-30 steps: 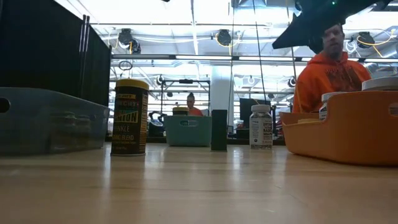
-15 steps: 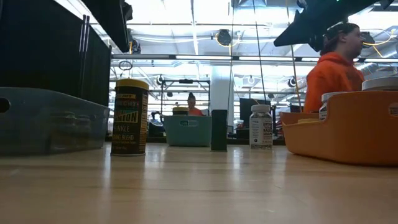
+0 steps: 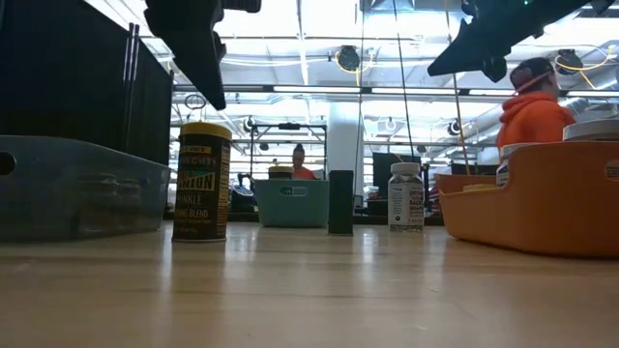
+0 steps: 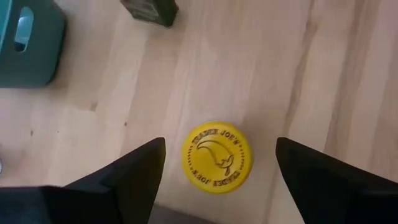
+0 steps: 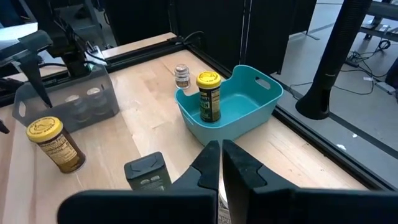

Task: Sort spices by type
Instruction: Put the top yellow seasoning bottle into the blue bin, then put the black seasoning bottle into the yellow bin

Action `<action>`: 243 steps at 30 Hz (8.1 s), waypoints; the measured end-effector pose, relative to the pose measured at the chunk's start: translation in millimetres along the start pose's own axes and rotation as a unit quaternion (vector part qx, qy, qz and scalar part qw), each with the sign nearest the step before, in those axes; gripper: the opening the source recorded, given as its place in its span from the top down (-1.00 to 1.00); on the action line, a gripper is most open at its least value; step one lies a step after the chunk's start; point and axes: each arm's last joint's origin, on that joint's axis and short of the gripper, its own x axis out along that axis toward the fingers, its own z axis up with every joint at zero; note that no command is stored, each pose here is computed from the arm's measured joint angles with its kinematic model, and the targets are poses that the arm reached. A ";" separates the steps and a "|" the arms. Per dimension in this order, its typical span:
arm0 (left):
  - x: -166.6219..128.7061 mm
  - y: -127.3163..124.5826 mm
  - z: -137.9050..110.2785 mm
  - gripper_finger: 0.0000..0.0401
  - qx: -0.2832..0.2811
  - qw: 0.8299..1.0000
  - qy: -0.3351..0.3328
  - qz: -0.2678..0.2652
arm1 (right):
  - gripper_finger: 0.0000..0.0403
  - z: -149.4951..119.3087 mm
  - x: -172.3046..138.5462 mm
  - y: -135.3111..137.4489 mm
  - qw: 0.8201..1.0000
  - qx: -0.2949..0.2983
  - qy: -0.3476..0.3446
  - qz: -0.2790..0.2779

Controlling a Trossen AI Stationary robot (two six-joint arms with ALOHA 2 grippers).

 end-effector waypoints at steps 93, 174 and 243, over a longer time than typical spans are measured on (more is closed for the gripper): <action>-10.8 268.0 123.8 -0.17 0.116 0.981 -0.111 0.108 | 1.00 -4.0 4.8 -17.4 0.998 0.025 0.030 -0.057; 106.8 324.3 142.3 -0.36 0.081 0.994 -0.003 0.073 | 1.00 -10.6 4.1 -20.1 0.996 0.018 0.063 -0.068; -63.1 -16.7 -67.8 -0.37 0.071 0.938 -0.303 0.155 | 1.00 32.6 -13.4 47.6 0.919 0.029 -0.253 0.302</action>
